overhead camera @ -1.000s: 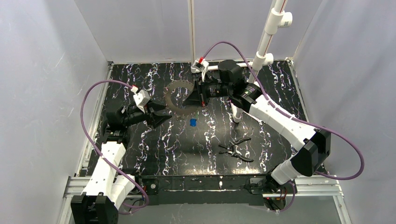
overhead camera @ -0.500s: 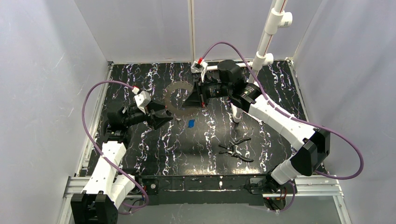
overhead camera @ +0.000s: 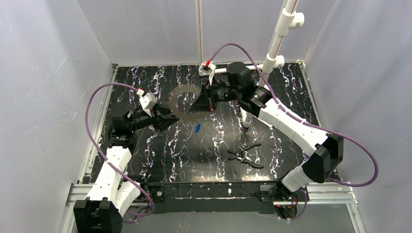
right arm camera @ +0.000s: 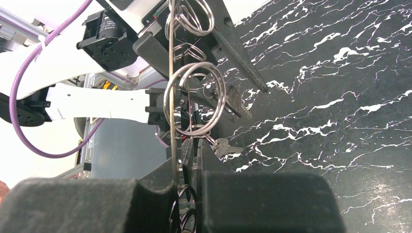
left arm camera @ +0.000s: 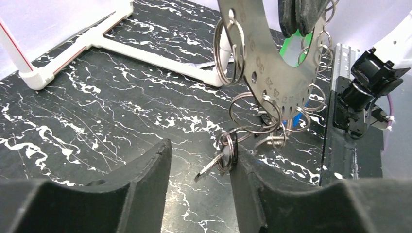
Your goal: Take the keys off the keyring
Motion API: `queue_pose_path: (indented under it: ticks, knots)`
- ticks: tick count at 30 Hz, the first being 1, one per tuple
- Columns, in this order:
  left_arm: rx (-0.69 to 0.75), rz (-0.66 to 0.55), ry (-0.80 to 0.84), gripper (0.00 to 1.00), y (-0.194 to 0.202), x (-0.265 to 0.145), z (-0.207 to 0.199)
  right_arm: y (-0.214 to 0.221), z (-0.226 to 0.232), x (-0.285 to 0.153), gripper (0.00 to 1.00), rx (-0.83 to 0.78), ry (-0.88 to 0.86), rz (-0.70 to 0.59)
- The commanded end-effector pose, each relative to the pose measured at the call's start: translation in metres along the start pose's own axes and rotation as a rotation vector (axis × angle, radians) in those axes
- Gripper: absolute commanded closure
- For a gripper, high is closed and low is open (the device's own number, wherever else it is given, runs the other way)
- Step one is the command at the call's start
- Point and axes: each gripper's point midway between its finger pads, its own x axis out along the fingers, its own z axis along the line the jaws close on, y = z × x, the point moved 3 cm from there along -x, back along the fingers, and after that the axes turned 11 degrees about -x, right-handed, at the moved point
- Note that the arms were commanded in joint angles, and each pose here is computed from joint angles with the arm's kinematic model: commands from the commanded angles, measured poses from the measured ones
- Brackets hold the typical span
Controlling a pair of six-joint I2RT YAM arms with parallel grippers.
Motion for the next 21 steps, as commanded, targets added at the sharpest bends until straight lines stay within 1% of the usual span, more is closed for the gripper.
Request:
queue_pose_path:
  ticks: [1, 4, 5, 7, 13, 21]
  knots:
    - [0.01, -0.024, -0.005, 0.61, -0.005, 0.0, -0.002, -0.036, 0.015, -0.007, 0.99, -0.079, -0.035, -0.099]
    - [0.004, -0.023, 0.011, 0.77, -0.003, -0.001, -0.006, -0.036, 0.013, -0.006, 0.99, -0.067, -0.023, -0.101]
    - [0.005, -0.023, 0.015, 0.8, -0.003, -0.001, -0.007, -0.036, 0.011, -0.006, 0.99, -0.06, -0.01, -0.1]
    - [-0.001, -0.022, 0.019, 0.83, -0.001, -0.002, -0.009, -0.036, 0.006, -0.007, 0.99, -0.037, 0.011, -0.101]
    - [-0.019, -0.027, 0.024, 1.0, 0.0, -0.003, -0.014, -0.035, -0.002, -0.009, 0.99, 0.014, 0.027, -0.112]
    - [-0.048, -0.052, -0.015, 1.0, -0.001, -0.008, -0.018, -0.026, -0.009, -0.011, 0.99, 0.064, 0.035, -0.112]
